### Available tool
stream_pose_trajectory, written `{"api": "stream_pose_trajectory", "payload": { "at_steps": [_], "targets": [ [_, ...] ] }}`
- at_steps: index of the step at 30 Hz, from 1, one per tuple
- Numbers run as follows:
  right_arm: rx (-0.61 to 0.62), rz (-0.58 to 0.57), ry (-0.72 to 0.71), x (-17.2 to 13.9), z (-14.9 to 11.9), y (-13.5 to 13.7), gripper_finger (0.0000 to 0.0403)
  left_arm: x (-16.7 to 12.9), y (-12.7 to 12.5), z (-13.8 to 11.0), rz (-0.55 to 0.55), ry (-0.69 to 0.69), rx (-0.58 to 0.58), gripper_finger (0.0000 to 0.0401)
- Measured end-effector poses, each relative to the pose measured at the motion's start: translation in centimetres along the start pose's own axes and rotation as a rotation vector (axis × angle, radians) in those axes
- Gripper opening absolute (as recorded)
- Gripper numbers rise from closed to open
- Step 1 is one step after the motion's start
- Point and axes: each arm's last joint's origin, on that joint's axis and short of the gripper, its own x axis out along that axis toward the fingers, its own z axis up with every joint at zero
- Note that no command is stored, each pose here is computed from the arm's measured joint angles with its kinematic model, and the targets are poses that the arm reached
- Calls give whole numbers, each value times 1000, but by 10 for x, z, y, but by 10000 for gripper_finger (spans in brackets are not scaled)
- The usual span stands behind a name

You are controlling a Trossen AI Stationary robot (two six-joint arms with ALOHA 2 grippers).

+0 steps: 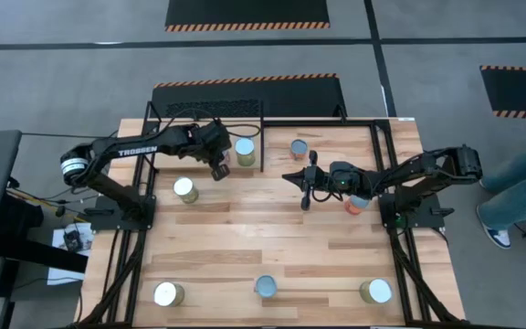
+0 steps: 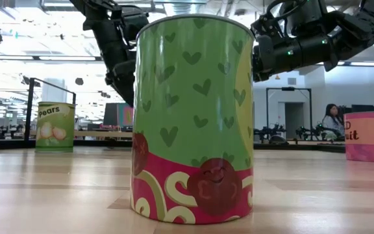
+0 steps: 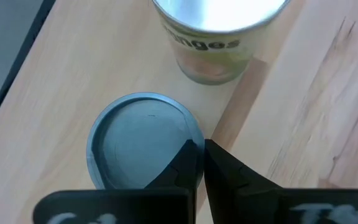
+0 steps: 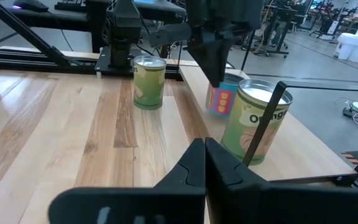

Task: Pick and place cans onto a shelf
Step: Put the canned corn on the shelf

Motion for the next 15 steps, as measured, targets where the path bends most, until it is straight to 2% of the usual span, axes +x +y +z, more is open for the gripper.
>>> {"api": "stream_pose_trajectory", "payload": {
  "at_steps": [15],
  "targets": [
    [1, 0, -5, 0, 0, 0, 10, 5, 4, 1, -10, -1, -28, 0]
  ]
}}
